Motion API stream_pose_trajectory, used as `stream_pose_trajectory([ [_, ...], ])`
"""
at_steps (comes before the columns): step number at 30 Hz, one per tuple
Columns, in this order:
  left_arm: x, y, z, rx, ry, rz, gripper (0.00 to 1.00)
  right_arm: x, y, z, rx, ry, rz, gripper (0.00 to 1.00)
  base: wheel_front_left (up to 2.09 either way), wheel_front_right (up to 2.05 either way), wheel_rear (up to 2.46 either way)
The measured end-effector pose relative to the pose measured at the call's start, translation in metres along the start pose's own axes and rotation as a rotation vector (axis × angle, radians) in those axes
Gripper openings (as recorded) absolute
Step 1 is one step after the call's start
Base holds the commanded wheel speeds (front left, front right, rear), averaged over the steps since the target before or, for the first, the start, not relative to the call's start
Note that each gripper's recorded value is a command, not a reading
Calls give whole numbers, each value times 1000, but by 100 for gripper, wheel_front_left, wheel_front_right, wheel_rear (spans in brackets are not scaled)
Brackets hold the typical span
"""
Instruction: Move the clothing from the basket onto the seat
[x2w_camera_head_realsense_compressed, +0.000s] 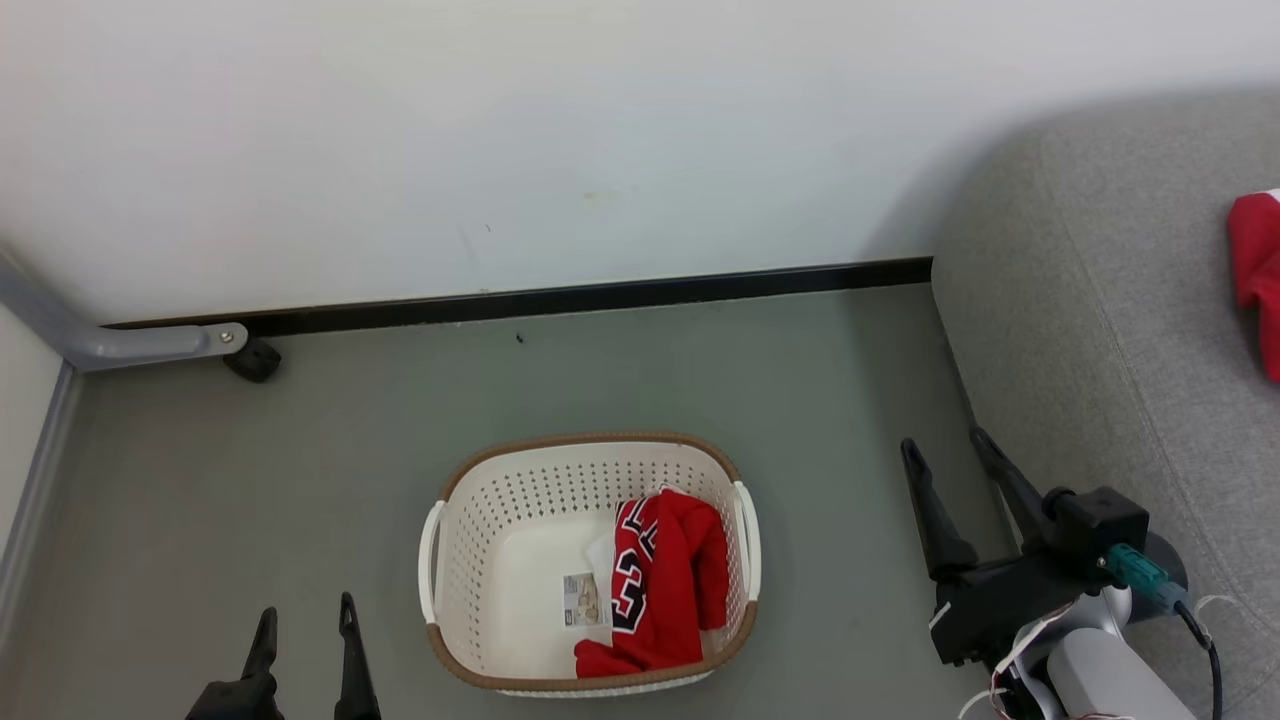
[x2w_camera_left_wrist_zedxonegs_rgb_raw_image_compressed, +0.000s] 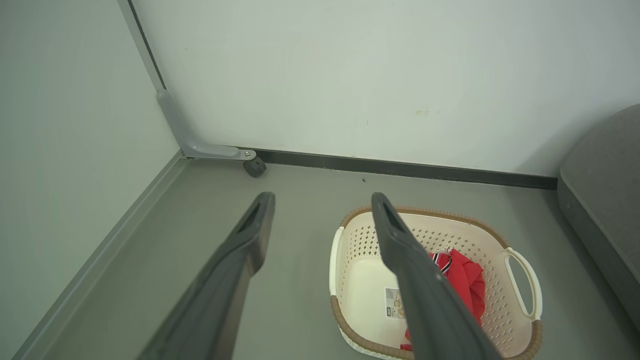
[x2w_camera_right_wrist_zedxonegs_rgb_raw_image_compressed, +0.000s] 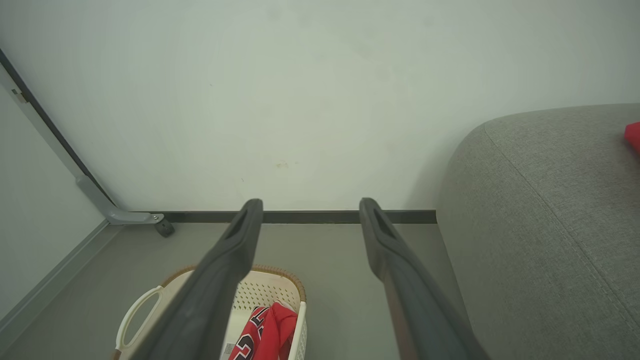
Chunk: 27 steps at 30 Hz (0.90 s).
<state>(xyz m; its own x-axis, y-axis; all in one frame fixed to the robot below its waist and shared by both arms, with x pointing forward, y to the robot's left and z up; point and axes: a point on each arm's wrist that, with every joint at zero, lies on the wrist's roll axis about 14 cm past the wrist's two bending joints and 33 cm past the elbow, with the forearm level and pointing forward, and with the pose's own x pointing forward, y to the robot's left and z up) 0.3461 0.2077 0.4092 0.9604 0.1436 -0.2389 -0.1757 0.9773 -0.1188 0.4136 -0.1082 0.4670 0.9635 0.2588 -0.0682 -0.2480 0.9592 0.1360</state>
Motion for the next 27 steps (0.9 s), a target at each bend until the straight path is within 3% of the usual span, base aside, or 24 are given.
stream_pose_trajectory([
  [9, 14, -14, -16, 4, 54, -37, 100, 13, -5, -12, 6, 21, -1, 100, 0, 0, 0],
  [27, 60, -75, -56, 7, 174, -220, 100, 63, -28, -9, -32, -21, -7, 100, 0, 0, 0],
])
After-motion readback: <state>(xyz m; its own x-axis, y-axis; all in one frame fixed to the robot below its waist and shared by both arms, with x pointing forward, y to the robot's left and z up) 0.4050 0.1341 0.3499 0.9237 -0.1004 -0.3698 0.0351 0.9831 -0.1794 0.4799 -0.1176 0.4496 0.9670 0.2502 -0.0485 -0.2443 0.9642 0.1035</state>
